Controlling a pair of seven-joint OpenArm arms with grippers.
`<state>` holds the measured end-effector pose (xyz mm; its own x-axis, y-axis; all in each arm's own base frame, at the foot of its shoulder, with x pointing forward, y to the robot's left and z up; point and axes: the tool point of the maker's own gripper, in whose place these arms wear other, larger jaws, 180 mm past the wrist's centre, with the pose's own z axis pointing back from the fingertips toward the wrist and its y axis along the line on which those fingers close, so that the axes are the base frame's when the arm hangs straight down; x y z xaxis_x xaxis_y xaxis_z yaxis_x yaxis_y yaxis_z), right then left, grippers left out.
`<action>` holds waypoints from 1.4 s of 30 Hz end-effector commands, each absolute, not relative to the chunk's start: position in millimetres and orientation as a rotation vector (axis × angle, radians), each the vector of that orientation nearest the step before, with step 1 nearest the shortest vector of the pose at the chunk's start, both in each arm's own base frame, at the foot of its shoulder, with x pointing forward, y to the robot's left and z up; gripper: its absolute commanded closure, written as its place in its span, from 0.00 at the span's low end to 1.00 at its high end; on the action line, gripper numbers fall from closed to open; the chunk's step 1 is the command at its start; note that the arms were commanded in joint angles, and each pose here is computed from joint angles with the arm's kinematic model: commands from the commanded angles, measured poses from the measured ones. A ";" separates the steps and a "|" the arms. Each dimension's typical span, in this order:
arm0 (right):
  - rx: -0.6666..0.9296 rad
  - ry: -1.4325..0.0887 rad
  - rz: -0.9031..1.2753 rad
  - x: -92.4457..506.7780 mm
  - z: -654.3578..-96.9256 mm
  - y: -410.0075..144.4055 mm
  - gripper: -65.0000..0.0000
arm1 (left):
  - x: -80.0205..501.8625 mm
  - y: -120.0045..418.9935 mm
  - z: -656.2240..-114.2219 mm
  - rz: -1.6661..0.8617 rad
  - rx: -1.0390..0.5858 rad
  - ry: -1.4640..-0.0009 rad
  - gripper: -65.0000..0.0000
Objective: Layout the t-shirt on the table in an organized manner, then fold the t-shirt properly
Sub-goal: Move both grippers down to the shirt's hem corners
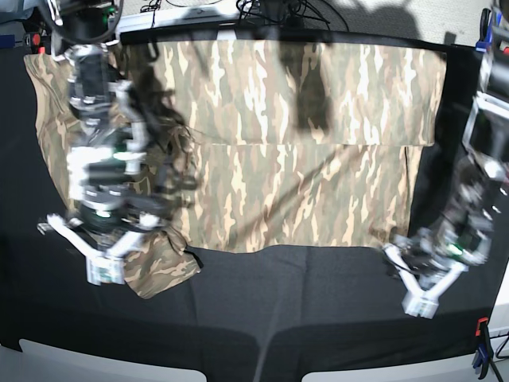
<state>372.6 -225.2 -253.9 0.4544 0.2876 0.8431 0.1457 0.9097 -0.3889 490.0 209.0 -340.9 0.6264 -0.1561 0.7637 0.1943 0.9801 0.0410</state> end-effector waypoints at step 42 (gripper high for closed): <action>0.301 -1.236 0.192 314.9 -241.2 -213.8 0.65 | 469.1 172.2 -402.9 0.097 -0.570 -0.770 0.67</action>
